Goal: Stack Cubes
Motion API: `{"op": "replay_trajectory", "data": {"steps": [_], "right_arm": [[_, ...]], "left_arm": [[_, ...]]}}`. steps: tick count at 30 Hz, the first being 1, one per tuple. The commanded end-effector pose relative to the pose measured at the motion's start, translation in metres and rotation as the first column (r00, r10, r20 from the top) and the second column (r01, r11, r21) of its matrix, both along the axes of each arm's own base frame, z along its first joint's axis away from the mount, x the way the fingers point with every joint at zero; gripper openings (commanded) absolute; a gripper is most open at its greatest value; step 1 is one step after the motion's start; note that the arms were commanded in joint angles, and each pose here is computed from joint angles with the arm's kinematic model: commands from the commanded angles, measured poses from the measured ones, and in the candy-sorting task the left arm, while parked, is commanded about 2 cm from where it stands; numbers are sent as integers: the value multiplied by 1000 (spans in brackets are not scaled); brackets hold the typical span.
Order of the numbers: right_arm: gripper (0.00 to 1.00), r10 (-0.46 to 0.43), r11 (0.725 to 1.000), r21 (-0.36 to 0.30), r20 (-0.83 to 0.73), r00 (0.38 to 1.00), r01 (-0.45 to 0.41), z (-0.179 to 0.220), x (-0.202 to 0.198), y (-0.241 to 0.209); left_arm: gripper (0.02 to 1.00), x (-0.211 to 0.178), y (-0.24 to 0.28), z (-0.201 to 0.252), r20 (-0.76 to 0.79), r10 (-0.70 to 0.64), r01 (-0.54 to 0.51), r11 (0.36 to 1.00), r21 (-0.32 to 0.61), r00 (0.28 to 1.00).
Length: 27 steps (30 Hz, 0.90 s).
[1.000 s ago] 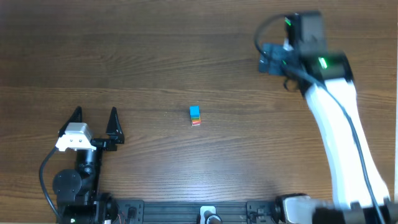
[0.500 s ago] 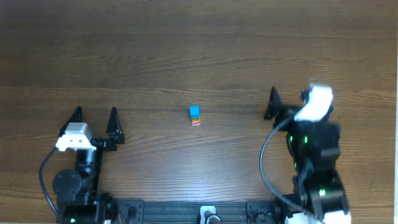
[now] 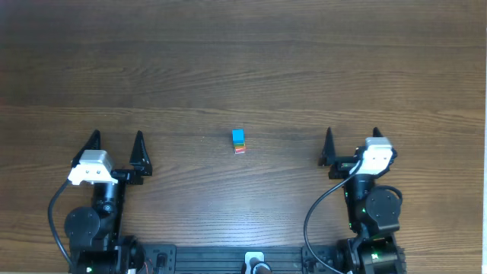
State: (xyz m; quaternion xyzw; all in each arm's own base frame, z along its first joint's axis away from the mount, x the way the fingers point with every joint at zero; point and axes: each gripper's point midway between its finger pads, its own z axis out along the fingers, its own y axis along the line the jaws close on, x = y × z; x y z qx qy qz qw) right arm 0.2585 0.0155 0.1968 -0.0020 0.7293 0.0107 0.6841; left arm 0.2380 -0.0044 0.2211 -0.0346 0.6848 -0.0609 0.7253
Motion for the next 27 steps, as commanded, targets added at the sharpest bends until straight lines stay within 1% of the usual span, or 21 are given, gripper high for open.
{"op": "replay_trajectory", "data": {"steps": [1, 6, 14, 17, 21, 24, 27], "right_arm": [[991, 52, 997, -50, -10, 999, -52, -21, -2, 8], [993, 51, 997, -50, 1, 999, -51, -36, -3, 8], [993, 39, 998, -44, 62, 997, -36, -22, -9, 4], [993, 13, 999, -44, 60, 998, -10, -23, -12, -3], [993, -23, 999, -47, 4, 1000, 23, -37, -12, -12], [993, -56, 997, -46, -3, 998, 56, -39, -12, -21], [993, -93, 996, -10, -4, 996, 93, -39, -13, -29]], "left_arm": [[906, 0, 0, 0, 7, 0, 0, 1000, 18, 1000], [906, 0, 0, 0, 7, 0, 0, 1000, 18, 1000], [906, 0, 0, 0, 7, 0, 0, 1000, 18, 1000], [906, 0, 0, 0, 7, 0, 0, 1000, 18, 1000], [906, 0, 0, 0, 7, 0, 0, 1000, 18, 1000], [906, 0, 0, 0, 7, 0, 0, 1000, 18, 1000], [906, 0, 0, 0, 7, 0, 0, 1000, 18, 1000]]}}
